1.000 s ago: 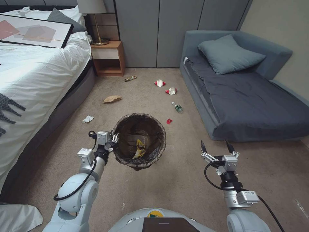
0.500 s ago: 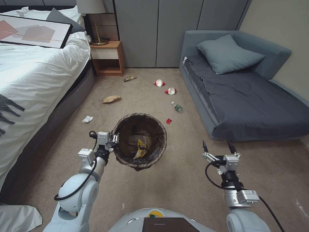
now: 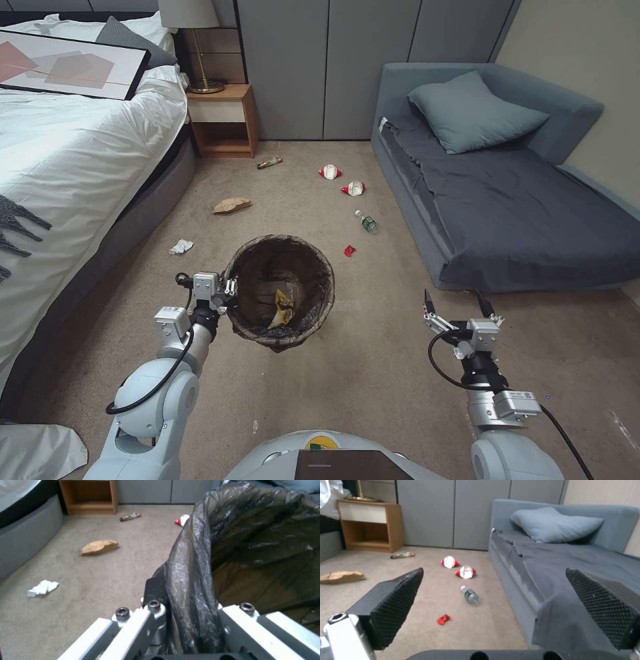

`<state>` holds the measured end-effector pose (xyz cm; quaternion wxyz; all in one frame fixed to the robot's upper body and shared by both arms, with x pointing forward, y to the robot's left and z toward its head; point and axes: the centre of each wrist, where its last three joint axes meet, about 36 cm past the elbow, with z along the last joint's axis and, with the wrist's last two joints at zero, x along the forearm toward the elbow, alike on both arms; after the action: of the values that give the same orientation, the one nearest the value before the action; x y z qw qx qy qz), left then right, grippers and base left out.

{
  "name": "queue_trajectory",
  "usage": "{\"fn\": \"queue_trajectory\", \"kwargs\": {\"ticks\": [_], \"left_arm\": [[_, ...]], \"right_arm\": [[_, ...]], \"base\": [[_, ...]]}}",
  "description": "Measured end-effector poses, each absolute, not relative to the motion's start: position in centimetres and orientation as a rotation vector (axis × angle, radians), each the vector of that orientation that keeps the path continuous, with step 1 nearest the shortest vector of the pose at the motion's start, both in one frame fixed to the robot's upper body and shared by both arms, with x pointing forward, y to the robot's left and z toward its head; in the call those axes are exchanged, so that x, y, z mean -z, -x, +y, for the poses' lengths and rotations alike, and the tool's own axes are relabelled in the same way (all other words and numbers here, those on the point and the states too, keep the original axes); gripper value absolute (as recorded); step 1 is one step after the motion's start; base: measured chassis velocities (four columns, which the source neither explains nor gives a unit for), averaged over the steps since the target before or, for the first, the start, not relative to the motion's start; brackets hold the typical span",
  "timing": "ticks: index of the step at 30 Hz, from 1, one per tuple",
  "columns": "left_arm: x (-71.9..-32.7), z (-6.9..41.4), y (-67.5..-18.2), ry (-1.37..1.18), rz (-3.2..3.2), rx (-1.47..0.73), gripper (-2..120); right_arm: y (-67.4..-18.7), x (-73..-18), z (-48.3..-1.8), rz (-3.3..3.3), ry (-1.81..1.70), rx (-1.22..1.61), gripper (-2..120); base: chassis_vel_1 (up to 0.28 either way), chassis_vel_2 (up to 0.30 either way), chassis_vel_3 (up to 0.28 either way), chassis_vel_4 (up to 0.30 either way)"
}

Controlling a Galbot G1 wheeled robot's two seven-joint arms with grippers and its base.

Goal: Pick up the trash bin, then pick up the garbage from the floor and place it into the trash bin.

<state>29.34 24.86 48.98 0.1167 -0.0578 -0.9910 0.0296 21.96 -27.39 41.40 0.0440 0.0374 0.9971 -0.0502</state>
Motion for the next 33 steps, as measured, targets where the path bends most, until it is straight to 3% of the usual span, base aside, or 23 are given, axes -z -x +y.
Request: {"fn": "queue_trajectory", "kwargs": {"ticks": [15, 33], "left_arm": [[-48.6, 25.9, -29.1, 0.153, -2.883, -0.102, 6], [-47.9, 26.2, -28.7, 0.16, -2.877, -0.131, 6]], "right_arm": [[-21.7, -41.1, -27.5, 3.049, -0.164, 0.167, 100], [-21.8, -41.1, -27.7, 3.045, -0.188, 0.171, 100]], "base": [[-0.004, 0.007, 0.006, -0.007], [-0.089, 0.093, 0.087, -0.087]]}}
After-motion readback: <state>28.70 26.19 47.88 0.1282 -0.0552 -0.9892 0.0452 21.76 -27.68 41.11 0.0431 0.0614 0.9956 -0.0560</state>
